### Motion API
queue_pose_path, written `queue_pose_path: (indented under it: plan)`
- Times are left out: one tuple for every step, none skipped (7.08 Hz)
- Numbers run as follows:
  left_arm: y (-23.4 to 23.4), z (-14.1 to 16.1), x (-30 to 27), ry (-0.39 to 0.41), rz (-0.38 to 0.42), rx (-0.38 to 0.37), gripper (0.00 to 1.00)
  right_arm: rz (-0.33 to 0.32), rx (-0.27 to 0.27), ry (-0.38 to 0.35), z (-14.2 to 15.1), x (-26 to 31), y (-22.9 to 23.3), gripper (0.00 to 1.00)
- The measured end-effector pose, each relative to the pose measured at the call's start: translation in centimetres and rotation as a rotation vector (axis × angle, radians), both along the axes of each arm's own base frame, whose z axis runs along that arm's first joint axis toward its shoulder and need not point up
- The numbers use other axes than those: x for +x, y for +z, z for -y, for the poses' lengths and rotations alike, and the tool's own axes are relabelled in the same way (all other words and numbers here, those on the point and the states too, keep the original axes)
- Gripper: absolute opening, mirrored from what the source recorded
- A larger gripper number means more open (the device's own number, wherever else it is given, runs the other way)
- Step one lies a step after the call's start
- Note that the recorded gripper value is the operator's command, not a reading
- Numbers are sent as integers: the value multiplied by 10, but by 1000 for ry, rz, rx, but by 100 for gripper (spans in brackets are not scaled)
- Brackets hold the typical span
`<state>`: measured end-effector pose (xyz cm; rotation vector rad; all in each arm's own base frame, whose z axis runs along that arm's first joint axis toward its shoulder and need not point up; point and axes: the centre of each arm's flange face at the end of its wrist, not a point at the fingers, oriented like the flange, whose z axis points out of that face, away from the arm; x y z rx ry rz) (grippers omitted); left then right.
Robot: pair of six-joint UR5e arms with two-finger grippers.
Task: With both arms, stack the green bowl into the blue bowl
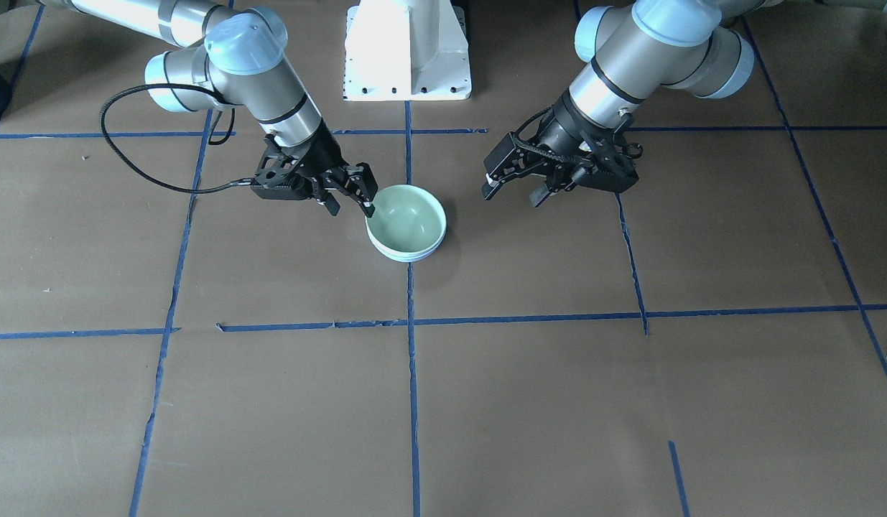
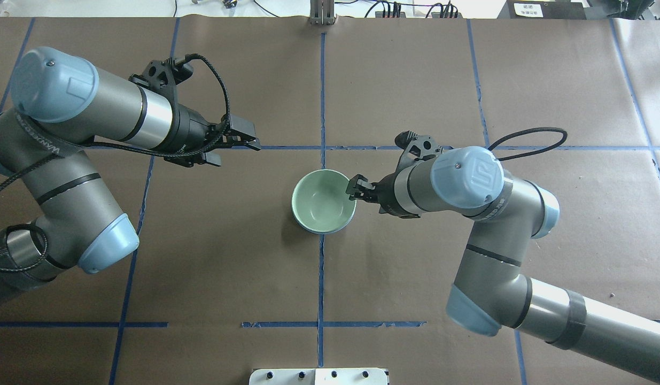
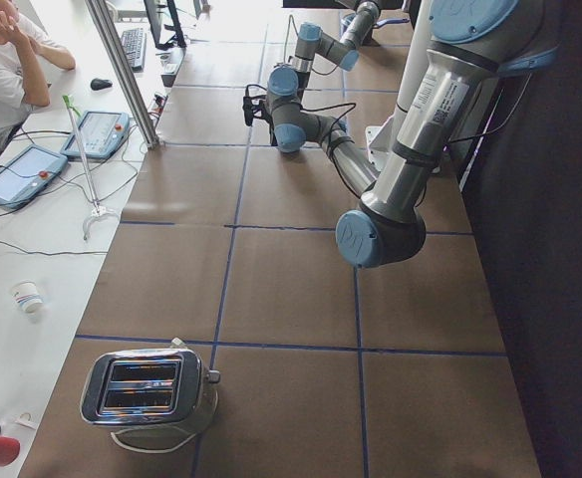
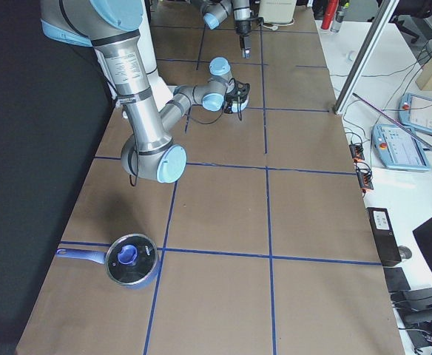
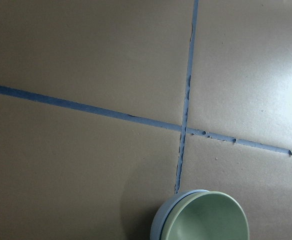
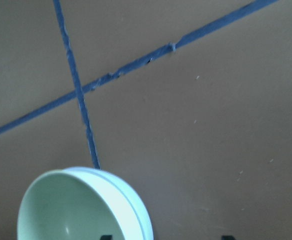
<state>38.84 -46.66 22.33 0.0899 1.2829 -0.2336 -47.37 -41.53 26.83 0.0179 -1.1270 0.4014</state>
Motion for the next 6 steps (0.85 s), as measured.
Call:
queue_pose_path:
  plan:
    - [1,1,-2,-2,3,3,93,13,-25,-14,18,56,10,100]
    - [5,5,-3,-6,11,1,93,9,-23,-39,31,121,32,100]
    - [21,10,-7,-2,43,20,93,-31,19,-74,40,189,73,100]
    - [54,15,-23,18,100,66,93,-92,83,-114,43,246,121,100]
    - [94,26,-54,48,158,114,93,-155,148,-148,44,291,163,100]
    - [141,41,-104,82,215,166,93,-204,196,-175,51,330,202,100]
